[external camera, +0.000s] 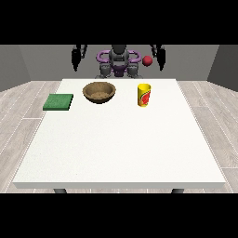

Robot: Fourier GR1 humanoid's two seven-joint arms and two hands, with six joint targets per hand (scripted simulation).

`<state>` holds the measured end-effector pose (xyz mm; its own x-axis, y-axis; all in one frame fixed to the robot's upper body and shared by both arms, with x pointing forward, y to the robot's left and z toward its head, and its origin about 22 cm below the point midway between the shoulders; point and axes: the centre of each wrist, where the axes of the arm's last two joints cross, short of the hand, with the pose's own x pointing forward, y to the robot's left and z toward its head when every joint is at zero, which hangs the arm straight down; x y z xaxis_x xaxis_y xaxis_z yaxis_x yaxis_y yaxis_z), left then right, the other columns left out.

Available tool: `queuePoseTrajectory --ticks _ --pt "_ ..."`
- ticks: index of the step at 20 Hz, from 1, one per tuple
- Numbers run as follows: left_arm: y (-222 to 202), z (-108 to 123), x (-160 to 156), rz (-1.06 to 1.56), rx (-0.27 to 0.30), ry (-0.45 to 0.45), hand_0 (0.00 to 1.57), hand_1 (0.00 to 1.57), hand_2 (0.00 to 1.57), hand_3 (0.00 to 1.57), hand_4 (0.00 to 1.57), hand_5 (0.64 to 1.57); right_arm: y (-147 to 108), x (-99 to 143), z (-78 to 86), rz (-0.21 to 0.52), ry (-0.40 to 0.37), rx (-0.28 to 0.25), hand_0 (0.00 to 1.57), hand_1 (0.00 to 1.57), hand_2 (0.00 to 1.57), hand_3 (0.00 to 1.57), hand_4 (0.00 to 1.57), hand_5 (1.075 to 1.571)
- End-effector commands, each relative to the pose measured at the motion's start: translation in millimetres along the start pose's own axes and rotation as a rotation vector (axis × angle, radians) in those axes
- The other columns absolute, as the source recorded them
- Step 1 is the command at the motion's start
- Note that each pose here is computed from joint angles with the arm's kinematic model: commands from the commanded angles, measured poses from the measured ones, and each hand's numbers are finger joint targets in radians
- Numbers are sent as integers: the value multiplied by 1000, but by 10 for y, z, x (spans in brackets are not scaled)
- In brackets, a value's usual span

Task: Pick the cup and pour the ball into the bowl, then pick the bowl and place it on the pad

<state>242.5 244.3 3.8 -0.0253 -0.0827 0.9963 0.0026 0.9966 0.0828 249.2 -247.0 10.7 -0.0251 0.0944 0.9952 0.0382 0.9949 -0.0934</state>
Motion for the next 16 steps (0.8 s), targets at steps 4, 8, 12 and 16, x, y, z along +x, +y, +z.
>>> queuePoseTrajectory --ticks 4,8,12,16 --pt "96 -35 265 -33 -8 -21 0 0 0 0 0 1524 -86 246 -28 23 -11 3 0 0 0 0 0 1568" --pt "-298 354 106 268 -85 18 0 0 0 0 0 1531 -293 -178 329 -144 97 -52 0 0 0 0 0 1570" --pt "-441 450 388 275 -102 -62 0 0 0 0 0 1521 -204 104 184 -116 -21 -75 0 0 0 0 0 1566" --pt "-267 387 498 163 -74 -156 0 0 0 0 0 1478 -233 50 234 -126 -86 -46 0 0 0 0 0 1565"
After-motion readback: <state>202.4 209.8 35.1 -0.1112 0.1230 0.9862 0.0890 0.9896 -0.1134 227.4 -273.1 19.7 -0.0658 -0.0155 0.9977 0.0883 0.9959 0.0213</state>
